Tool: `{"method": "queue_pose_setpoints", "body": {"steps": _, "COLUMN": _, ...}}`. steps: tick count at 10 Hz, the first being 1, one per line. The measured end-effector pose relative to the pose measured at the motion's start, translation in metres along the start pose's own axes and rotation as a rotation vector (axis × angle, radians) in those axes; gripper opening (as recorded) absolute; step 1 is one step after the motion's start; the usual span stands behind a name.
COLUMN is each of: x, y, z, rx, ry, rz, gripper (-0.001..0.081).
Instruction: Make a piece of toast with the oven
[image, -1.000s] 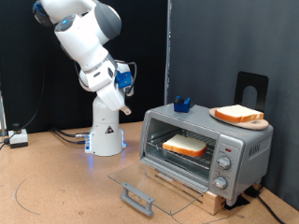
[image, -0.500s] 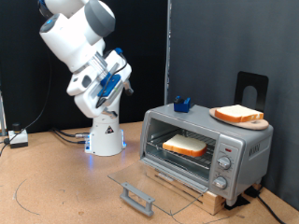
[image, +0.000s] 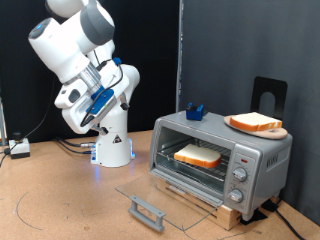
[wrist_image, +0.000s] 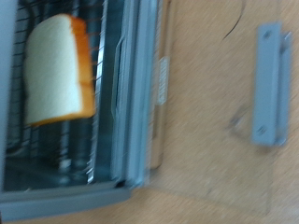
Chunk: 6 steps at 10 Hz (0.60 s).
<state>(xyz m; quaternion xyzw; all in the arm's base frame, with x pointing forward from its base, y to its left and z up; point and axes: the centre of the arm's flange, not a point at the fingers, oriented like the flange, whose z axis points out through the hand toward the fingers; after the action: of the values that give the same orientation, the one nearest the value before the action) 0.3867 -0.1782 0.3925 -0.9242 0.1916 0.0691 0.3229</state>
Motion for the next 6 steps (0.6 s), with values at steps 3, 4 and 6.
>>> {"method": "queue_pose_setpoints", "body": {"steps": 3, "x": 0.024, "y": 0.039, "z": -0.006, "rx": 0.002, "ry": -0.064, "rz": 0.15, "gripper": 0.0809}}
{"method": "queue_pose_setpoints", "body": {"steps": 4, "x": 0.034, "y": 0.052, "z": -0.006, "rx": 0.004, "ry": -0.062, "rz": 0.163, "gripper": 0.0809}}
{"method": "queue_pose_setpoints", "body": {"steps": 6, "x": 0.054, "y": 0.067, "z": -0.012, "rx": -0.049, "ry": -0.096, "rz": 0.084, "gripper": 0.0809}}
